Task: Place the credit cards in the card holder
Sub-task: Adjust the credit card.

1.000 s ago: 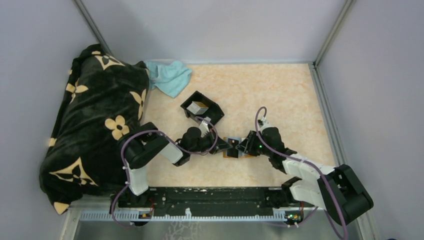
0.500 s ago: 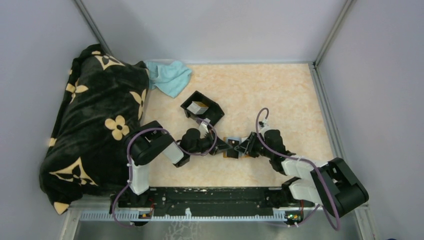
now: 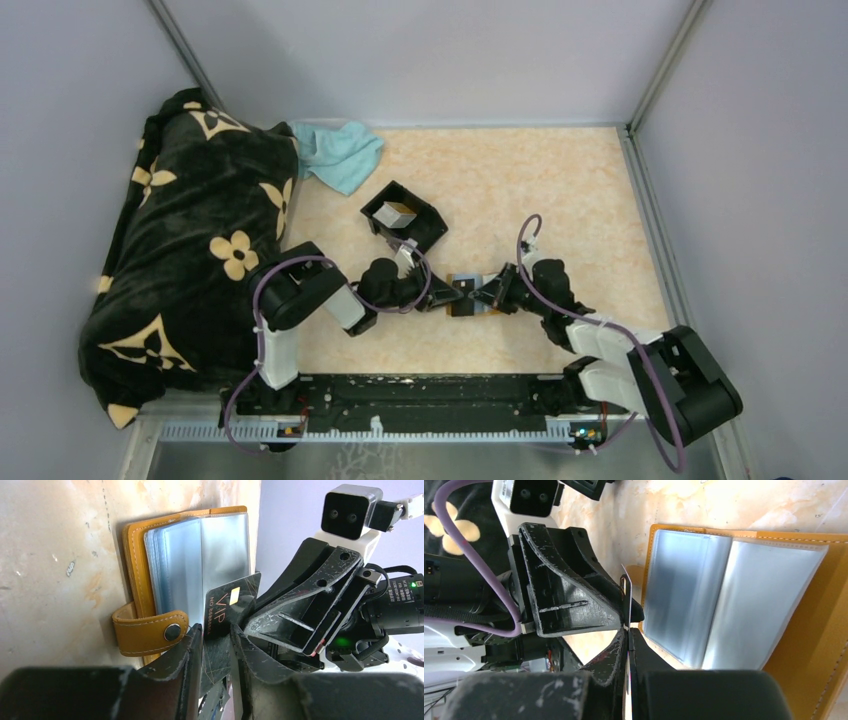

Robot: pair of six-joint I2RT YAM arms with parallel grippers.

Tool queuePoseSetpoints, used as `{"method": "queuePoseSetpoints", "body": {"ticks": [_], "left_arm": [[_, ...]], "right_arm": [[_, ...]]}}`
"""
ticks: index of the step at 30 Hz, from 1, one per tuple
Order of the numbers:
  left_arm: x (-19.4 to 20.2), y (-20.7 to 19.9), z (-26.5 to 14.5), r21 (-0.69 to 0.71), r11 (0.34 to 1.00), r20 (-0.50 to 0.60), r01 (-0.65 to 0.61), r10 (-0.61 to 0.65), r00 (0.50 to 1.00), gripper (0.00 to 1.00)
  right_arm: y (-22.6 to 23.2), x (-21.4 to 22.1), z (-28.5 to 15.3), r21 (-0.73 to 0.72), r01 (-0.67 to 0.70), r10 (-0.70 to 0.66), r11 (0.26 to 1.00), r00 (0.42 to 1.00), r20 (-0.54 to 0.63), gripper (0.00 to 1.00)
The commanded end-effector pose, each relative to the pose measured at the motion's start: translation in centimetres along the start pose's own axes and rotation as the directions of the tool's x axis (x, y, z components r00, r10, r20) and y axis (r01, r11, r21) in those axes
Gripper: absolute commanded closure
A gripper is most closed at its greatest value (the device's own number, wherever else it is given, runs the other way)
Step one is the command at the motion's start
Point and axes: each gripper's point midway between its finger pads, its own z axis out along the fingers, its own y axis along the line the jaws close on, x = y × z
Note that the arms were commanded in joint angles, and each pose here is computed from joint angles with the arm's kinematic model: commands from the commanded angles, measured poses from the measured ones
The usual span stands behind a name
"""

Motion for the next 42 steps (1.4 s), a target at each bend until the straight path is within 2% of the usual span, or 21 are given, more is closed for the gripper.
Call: {"method": "queuePoseSetpoints", "body": {"ticks": [1,23,42], "left_arm": [[-0.6,-1.1,-0.8,0.044,0.999,0.013,-0.016,0.015,1.0,0.68],[-2.2,1.4,-0.4,-0.187,0.973,0.015,-0.135,0.141,0.99,0.68],[-2.1,2.3,0.2,-0.259,0.953,-0.007,-0.156,0.16,0.987,0.69]], "right_arm": [[2.0,-2.0,-0.4,-0.06,0.045,-0.042,0.997,0.998,0.051,1.0],[-2.1,-5.9,-2.7,0.15,0.075,-0.094,0.986,0.988,0.123,1.0],[-3.5,-6.0,-2.7,0.178,0.069,-0.088,0.982,0.991,0.1,1.0]]}}
